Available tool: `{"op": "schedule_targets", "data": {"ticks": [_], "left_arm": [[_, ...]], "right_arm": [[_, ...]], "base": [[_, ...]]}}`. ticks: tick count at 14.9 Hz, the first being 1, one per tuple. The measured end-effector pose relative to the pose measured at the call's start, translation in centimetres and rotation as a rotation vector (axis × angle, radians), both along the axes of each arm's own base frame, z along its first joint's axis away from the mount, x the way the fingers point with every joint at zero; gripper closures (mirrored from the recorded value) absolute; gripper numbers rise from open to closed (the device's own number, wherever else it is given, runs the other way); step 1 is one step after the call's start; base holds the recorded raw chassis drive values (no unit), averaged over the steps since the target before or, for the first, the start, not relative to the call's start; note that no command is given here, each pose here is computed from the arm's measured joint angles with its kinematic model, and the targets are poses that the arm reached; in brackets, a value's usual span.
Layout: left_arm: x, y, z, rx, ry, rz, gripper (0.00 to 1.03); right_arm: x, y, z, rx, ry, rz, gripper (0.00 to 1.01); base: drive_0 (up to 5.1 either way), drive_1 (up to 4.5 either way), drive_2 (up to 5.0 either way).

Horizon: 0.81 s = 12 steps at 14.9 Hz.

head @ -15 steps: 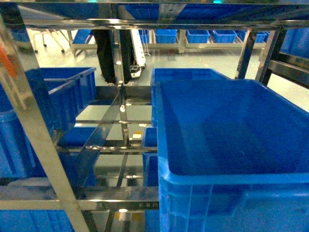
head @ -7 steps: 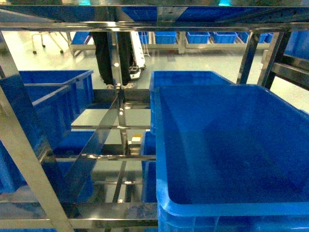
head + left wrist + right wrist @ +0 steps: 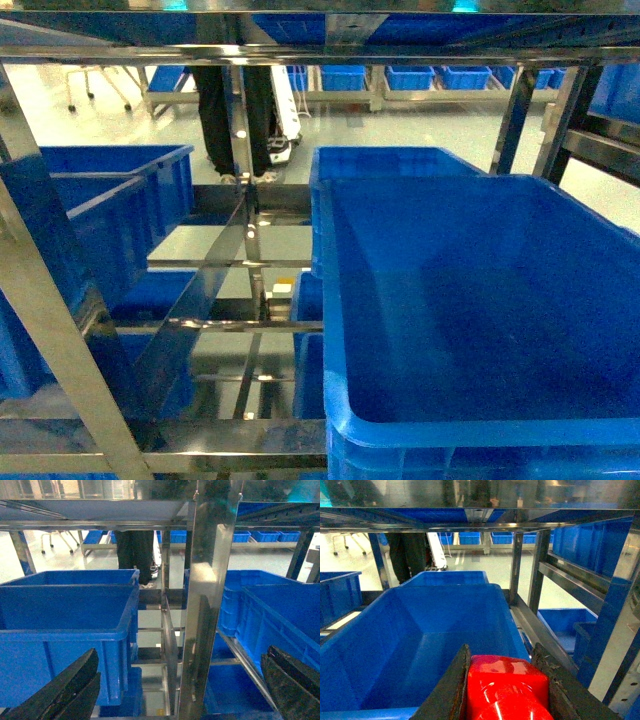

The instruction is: Pick red block from blue box to shelf

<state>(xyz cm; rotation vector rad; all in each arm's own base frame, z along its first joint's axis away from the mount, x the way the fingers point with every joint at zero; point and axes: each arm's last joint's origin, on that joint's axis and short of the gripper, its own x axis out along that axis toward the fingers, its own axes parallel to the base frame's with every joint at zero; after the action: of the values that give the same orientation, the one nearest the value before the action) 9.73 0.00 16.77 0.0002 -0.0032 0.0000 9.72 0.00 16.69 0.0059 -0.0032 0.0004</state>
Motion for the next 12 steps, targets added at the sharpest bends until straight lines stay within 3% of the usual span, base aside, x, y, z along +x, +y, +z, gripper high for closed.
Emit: {"op": "schedule_targets", "data": {"ticks": [12], "left_arm": [[0.0, 0.0, 0.0, 0.0, 0.0, 0.0, 0.05]], "right_arm": [[0.0, 0.0, 0.0, 0.0, 0.0, 0.0, 0.72]], "base": [[0.0, 0.0, 0.0]]}}
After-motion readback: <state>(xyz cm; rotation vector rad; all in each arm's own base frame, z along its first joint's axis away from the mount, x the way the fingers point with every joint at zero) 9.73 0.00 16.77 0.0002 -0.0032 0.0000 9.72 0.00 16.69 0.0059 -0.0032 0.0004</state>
